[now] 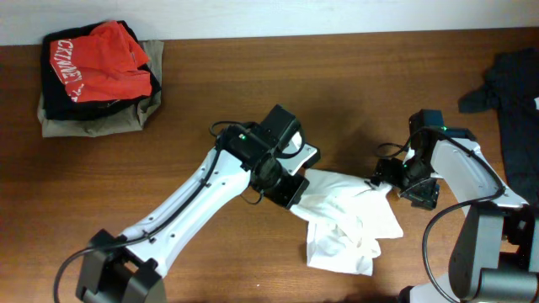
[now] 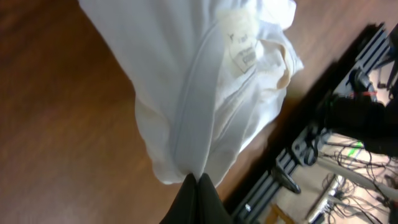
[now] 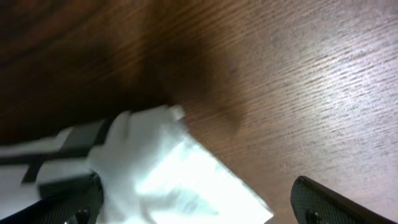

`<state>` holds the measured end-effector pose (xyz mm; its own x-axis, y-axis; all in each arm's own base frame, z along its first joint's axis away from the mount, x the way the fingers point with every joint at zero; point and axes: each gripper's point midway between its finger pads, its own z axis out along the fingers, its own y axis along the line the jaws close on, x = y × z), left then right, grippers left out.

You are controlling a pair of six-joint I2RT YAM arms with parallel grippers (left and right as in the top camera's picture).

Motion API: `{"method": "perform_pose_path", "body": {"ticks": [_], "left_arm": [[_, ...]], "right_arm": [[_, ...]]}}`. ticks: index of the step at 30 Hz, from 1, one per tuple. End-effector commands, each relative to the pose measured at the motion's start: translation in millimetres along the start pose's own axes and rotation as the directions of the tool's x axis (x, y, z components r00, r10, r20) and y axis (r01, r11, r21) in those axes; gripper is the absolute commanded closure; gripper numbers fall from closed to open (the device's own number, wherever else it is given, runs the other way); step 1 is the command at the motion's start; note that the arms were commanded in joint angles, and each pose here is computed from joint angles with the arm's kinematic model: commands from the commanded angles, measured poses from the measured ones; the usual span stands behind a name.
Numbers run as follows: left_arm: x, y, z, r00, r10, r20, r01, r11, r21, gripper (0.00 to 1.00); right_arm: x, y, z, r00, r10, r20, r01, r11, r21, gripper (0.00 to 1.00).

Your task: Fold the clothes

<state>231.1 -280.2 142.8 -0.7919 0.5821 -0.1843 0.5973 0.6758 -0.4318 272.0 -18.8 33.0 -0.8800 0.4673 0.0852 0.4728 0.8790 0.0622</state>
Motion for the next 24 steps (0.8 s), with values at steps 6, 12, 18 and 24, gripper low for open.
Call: {"method": "perform_pose_path", "body": {"ticks": [6,12,18,24], "left_arm": [[31,-49,9,0.986,0.134,-0.098,-0.132,0.991,0.025,0.31],[11,-55,14,0.975,0.222,-0.019,-0.222,0.975,-0.009,0.21],[17,-29,78,0.98,0.095,-0.173,-0.103,0.994,-0.034,0.18],[34,1,126,0.95,0.043,-0.308,-0.069,0.995,-0.073,0.22]], "right_arm": [[-4,5,1,1.0,0.008,0.016,-0.008,1.0,-0.025,0.02],[-16,20,-19,0.999,0.017,0.028,-0.014,0.993,-0.118,0.02],[-32,10,-34,0.998,0.029,0.063,-0.02,0.989,-0.144,0.02],[-28,8,-33,0.999,0.006,0.051,0.001,0.991,-0.134,0.02]]}}
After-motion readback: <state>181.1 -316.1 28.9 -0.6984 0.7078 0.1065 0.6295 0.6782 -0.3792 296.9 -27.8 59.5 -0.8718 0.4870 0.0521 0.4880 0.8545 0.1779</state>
